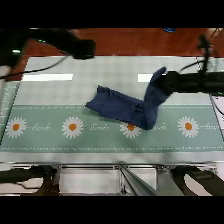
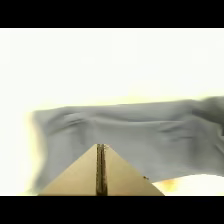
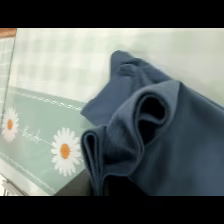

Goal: Fold the shirts.

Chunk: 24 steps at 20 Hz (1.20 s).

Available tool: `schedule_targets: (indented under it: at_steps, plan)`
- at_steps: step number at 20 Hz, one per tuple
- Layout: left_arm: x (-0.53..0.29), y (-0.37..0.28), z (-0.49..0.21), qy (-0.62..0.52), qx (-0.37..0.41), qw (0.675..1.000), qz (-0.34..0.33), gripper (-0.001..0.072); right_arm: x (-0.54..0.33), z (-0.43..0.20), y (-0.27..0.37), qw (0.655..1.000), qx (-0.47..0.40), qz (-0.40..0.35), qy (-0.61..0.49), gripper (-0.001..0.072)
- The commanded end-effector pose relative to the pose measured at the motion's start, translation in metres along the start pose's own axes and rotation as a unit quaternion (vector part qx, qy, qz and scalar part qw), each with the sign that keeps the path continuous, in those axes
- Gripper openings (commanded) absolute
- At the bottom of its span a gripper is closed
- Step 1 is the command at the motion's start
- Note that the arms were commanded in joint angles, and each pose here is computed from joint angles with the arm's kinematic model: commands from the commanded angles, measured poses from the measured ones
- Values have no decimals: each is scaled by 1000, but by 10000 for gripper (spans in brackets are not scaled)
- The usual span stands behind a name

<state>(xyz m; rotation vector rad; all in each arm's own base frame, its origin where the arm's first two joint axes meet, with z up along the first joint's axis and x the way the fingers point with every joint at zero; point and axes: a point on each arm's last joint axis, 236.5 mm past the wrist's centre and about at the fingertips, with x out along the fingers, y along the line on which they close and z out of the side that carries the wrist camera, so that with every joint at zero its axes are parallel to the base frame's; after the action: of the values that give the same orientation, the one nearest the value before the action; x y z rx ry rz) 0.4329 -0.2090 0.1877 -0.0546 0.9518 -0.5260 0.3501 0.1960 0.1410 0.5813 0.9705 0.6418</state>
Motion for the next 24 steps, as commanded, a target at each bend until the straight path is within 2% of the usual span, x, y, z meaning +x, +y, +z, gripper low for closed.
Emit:
schedule_targets:
  at_steps: [1, 4, 7, 8, 9, 10, 12, 15, 17, 19, 21, 22, 23, 24]
  plan:
    - [-103, 52, -23, -67, -1, 991, 118, 17, 95, -1, 28, 999, -2, 32, 42, 24]
    - [-135, 44, -69, -103, -31, 987, 117, 17, 166, -13, 37, 994, 3, 49, 98, 24]
    - [-125, 33, -120, -109, -75, 988, 85, 17, 220, -29, 43, 988, 14, 65, 136, 30]
    - [-115, 33, -135, -103, -84, 988, 76, 17, 236, -35, 40, 987, 22, 65, 145, 142]
    - [-101, 33, -149, -94, -94, 989, 68, 17, 247, -43, 40, 985, 30, 69, 157, 314]
    - [-86, 35, -159, -85, -103, 989, 62, 17, 252, -50, 40, 982, 39, 76, 171, 414]
    - [-59, 42, -170, -80, -122, 988, 54, 17, 243, -57, 40, 975, 44, 87, 198, 410]
    - [-37, 52, -172, -76, -133, 986, 59, 17, 181, -26, 22, 974, 28, 84, 210, 410]
    - [-29, 56, -173, -65, -137, 987, 61, 17, 114, 2, -11, 981, -15, 12, 194, 410]
    - [-23, 58, -176, -56, -140, 987, 62, 17, 34, 21, -73, 975, -40, -153, 156, 410]
    - [-20, 59, -177, -52, -141, 987, 63, 17, -56, 26, -147, 937, -3, -342, 71, 410]
    - [-19, 59, -177, -51, -141, 987, 63, 17, -90, 17, -176, 913, 36, -405, 19, 410]
    - [-18, 59, -176, -51, -141, 987, 63, 17, -106, 2, -195, 900, 63, -431, -22, 410]
    - [-17, 59, -176, -52, -142, 987, 63, 17, -103, -19, -208, 902, 86, -421, -51, 410]
